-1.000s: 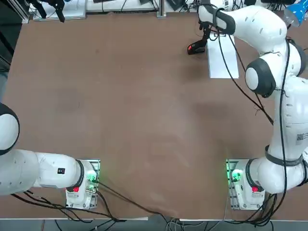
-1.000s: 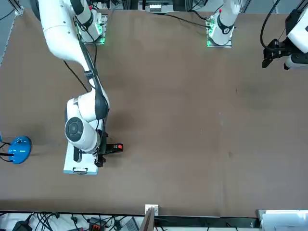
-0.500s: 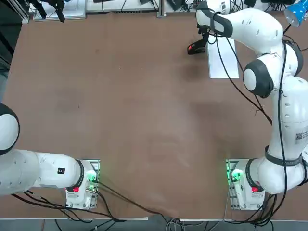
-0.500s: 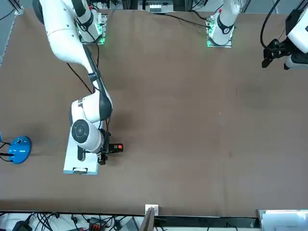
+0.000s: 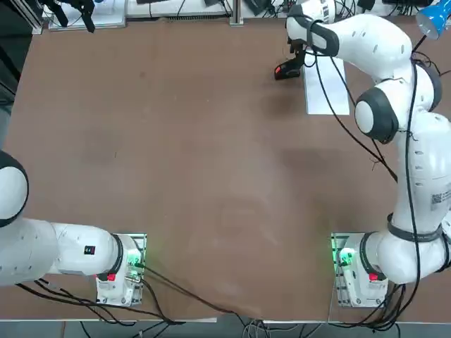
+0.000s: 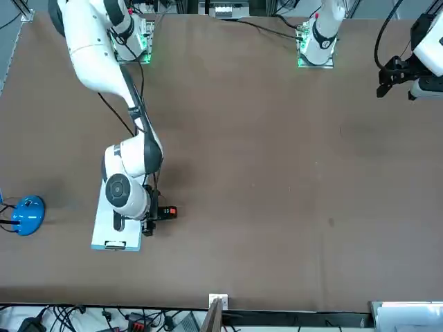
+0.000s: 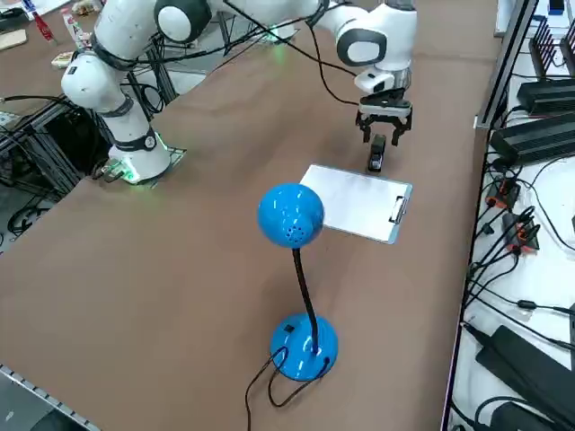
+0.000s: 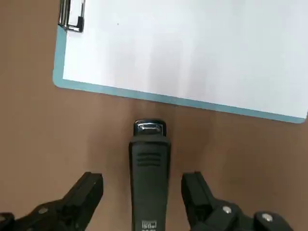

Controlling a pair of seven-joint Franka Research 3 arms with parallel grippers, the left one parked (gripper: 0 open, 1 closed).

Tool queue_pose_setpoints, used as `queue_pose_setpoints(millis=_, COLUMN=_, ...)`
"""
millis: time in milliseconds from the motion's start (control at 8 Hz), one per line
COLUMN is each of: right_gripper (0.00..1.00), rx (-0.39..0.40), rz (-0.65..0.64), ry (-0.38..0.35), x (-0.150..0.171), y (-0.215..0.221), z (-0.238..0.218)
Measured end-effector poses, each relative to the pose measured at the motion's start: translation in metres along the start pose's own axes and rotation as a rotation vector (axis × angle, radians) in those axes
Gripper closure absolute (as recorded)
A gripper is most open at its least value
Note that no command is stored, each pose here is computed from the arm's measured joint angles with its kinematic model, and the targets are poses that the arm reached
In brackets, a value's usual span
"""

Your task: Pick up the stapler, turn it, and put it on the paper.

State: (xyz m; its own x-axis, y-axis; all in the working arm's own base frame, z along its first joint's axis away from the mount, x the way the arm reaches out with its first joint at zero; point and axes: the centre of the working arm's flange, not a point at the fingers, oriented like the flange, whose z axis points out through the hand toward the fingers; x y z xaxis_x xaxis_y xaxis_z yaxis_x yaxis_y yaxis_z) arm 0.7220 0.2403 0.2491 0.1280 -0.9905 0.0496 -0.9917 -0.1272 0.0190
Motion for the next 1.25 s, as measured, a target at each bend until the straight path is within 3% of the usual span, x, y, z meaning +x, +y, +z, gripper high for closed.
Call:
queue_pose_setpoints(millis=500, right_gripper=0.00, rx=-0.014, rz=-0.002, ry=0.003, x=-0.002, y=0.001, z=0.014)
queue_pose_setpoints(millis=750, right_gripper=0.04, rx=-0.016, rz=-0.002, ry=0.003, x=-0.003, y=0.001, z=0.017)
queue_pose_setpoints(millis=1000, right_gripper=0.15, rx=-0.015, rz=-0.002, ry=0.003, x=-0.003, y=0.001, z=0.019)
queue_pose_setpoints(millis=1250, right_gripper=0.57, rx=-0.012, rz=-0.004, ry=0.003, x=-0.003, y=0.001, z=0.018)
